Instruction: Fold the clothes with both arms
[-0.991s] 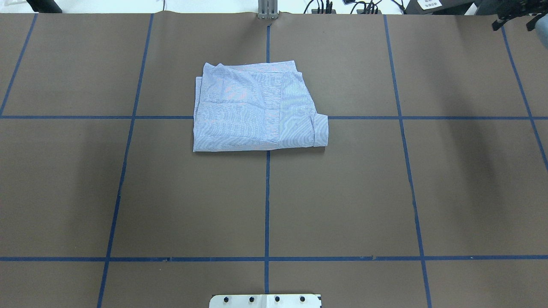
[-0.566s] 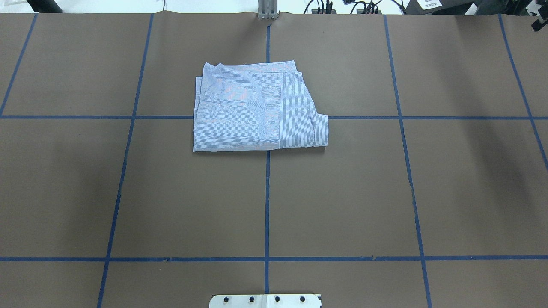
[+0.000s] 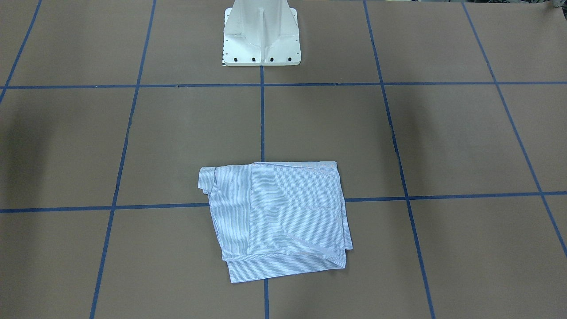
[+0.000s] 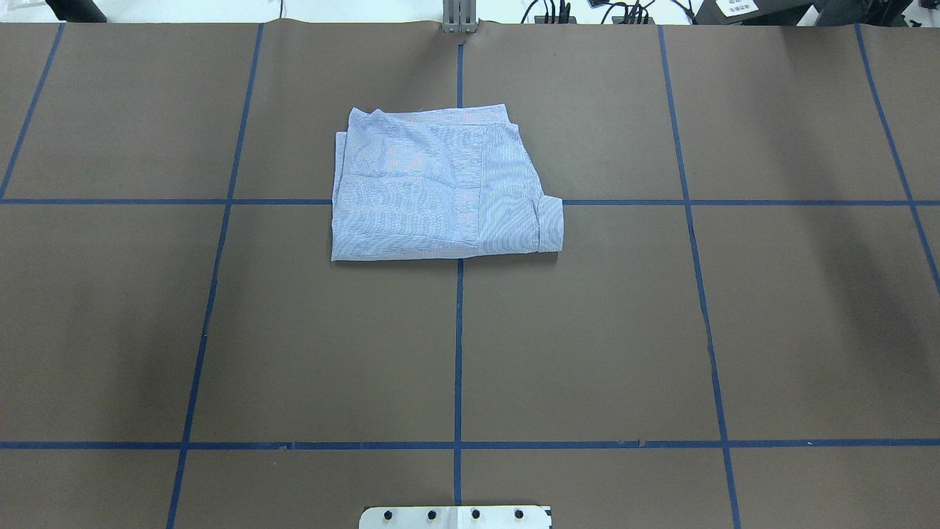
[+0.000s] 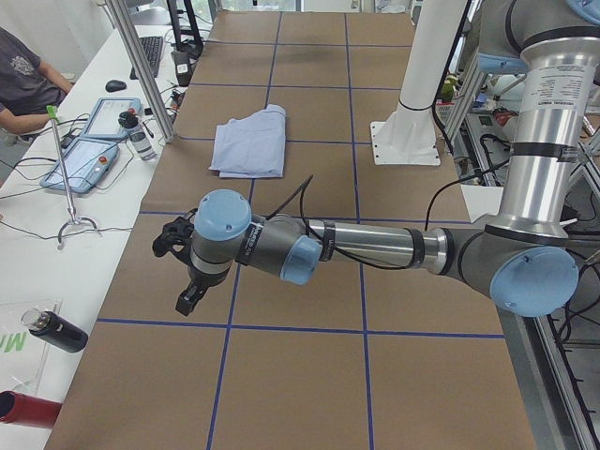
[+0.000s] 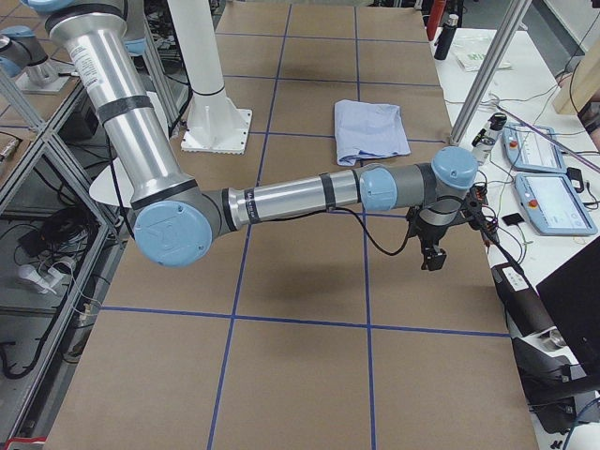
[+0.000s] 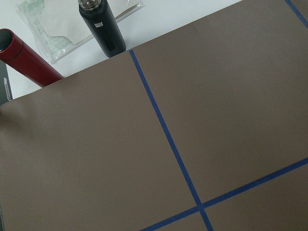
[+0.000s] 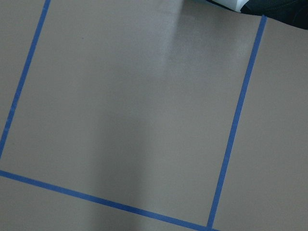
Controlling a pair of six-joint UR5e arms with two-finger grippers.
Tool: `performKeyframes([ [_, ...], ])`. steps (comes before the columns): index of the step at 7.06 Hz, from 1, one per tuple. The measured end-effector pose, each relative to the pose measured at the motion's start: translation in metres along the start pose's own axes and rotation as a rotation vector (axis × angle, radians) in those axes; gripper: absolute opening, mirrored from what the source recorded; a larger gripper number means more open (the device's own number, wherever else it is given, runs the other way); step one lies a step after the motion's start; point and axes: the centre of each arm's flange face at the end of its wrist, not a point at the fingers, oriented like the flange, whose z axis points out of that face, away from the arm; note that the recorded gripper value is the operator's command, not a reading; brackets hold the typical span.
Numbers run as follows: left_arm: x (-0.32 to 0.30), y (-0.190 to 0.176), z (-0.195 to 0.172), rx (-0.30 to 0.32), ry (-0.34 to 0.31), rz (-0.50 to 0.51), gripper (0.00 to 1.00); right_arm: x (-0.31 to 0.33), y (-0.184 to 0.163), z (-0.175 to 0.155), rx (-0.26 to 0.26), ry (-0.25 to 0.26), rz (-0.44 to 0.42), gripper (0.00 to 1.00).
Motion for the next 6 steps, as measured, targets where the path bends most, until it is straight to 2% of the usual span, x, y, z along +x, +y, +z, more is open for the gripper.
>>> performKeyframes([
  [4,0.044,0.05,-0.032,0.023,-0.008,0.002,1.0,0.016,0.048,0.005,-0.013,0.036,0.034,1.0],
  [6,0.045,0.058,-0.031,0.013,-0.003,-0.075,1.0,0.026,0.065,0.016,-0.036,0.051,0.048,1.0],
])
